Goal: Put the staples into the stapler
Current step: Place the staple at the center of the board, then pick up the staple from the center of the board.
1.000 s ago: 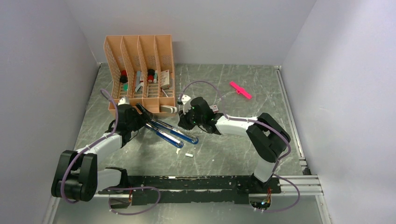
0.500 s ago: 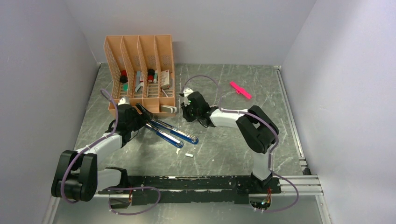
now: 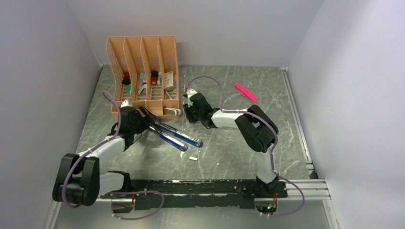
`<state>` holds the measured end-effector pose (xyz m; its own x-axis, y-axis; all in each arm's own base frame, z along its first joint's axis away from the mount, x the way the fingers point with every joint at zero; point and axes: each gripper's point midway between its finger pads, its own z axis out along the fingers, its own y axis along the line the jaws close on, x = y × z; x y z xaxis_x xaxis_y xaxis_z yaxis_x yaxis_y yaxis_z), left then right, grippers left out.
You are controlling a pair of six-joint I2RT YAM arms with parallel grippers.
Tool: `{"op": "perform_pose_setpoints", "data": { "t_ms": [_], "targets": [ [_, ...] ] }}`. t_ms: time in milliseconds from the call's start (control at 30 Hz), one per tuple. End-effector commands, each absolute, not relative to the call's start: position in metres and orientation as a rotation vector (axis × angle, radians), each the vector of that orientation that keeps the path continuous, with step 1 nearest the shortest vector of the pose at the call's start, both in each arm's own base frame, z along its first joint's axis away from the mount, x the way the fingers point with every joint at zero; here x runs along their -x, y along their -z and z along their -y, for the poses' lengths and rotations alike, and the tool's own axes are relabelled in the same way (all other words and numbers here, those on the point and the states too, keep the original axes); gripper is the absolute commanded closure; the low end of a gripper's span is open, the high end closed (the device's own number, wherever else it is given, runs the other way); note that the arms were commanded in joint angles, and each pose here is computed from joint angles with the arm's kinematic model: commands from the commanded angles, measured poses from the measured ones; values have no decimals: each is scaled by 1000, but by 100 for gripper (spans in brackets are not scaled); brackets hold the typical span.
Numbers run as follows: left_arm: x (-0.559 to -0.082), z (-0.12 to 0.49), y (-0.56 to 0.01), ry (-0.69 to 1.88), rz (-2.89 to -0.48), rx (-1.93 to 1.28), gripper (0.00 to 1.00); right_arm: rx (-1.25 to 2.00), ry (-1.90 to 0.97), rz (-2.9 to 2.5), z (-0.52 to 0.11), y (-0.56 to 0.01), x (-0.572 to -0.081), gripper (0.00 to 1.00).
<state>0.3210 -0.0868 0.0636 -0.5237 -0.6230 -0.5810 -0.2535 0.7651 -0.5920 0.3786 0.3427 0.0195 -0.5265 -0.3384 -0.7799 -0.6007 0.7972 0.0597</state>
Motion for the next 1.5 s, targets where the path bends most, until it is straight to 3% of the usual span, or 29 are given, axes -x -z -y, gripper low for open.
{"op": "perform_pose_setpoints", "data": {
  "t_ms": [0, 567, 1467],
  "targets": [
    [-325, 95, -70, 604, -2104, 611, 20, 695, -416, -2197, -333, -3, -372, 59],
    [-325, 95, -69, 605, -2104, 612, 20, 728, -464, -2173, -303, 31, -327, 54],
    [-328, 98, -72, 620, -2096, 601, 20, 815, -400, -2170, -297, 51, -311, 72]
  ]
}}
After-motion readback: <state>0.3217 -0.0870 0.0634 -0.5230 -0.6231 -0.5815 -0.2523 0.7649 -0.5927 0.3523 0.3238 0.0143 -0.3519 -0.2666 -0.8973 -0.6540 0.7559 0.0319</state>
